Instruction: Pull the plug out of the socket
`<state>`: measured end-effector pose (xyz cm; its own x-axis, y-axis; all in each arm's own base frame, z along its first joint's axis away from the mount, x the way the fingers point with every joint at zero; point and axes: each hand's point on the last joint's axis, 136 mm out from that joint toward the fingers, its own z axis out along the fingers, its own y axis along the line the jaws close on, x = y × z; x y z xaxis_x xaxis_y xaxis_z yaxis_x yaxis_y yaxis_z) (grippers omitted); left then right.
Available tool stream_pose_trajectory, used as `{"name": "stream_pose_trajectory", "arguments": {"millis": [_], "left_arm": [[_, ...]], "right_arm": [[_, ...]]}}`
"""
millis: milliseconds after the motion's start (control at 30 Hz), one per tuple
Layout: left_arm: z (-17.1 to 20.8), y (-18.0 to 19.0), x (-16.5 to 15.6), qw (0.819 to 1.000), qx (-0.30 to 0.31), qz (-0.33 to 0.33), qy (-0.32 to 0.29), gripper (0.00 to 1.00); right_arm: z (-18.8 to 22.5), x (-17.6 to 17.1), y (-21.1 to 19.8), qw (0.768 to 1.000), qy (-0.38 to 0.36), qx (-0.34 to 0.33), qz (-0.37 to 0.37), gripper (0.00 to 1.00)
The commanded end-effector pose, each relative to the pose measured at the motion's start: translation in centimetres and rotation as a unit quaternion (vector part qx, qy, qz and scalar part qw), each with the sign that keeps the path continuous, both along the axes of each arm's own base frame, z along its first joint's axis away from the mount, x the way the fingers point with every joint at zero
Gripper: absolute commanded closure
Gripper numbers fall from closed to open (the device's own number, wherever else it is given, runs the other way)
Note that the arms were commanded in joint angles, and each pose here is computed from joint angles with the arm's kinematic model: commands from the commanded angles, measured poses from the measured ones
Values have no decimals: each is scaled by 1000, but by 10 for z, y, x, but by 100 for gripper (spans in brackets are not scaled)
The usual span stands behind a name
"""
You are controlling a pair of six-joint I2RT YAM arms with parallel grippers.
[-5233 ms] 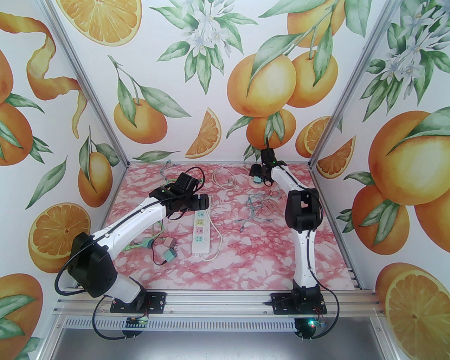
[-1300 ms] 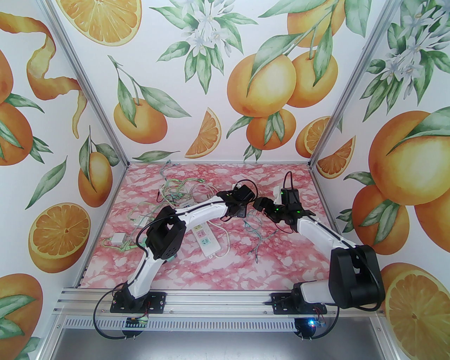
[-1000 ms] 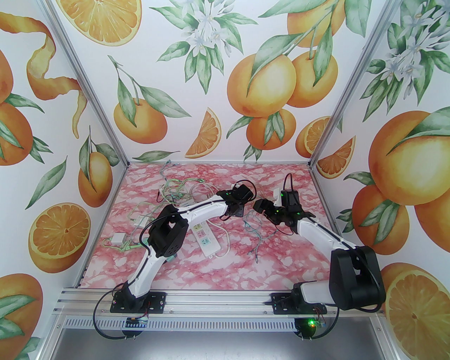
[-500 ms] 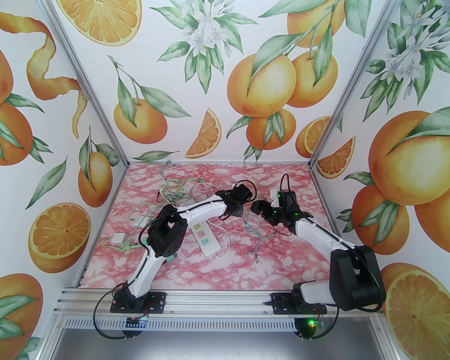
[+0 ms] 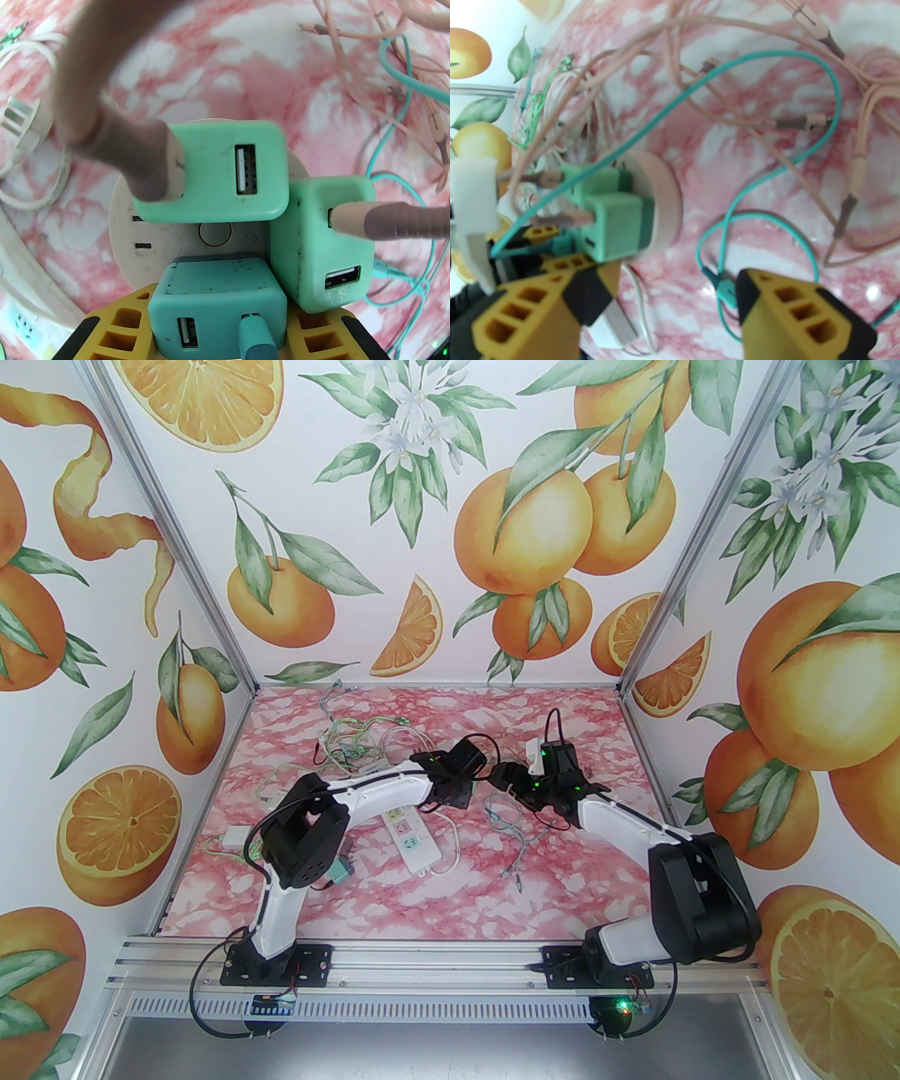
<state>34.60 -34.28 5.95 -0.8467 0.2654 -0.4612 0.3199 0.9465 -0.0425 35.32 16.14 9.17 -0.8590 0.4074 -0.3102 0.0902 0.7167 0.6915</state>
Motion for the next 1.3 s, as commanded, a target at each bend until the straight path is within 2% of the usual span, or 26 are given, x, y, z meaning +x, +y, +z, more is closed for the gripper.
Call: {"name": "stream_pose_trajectory", "arguments": {"millis": [0,167,567,933,1267], "left_arm": [[26,-3,-1,999,-31,-14,-18,66],[21,-3,0,999,-28,-13,-15,64],[13,-13,2,999,-43,-14,-8,64],[14,-18,4,999,-51,-17,-10,63],[28,-19,10,993,-118,0,-1,66]], "right_arm": [[12,11,18,999,-21,26,16,27],[2,7,33,998,-3,56,34,34],[-15,-1,44,995,25,84,49,34],[-58,-14,26,995,97,6,38,44],[-74,-26,12,990,126,-51,45,49]]}}
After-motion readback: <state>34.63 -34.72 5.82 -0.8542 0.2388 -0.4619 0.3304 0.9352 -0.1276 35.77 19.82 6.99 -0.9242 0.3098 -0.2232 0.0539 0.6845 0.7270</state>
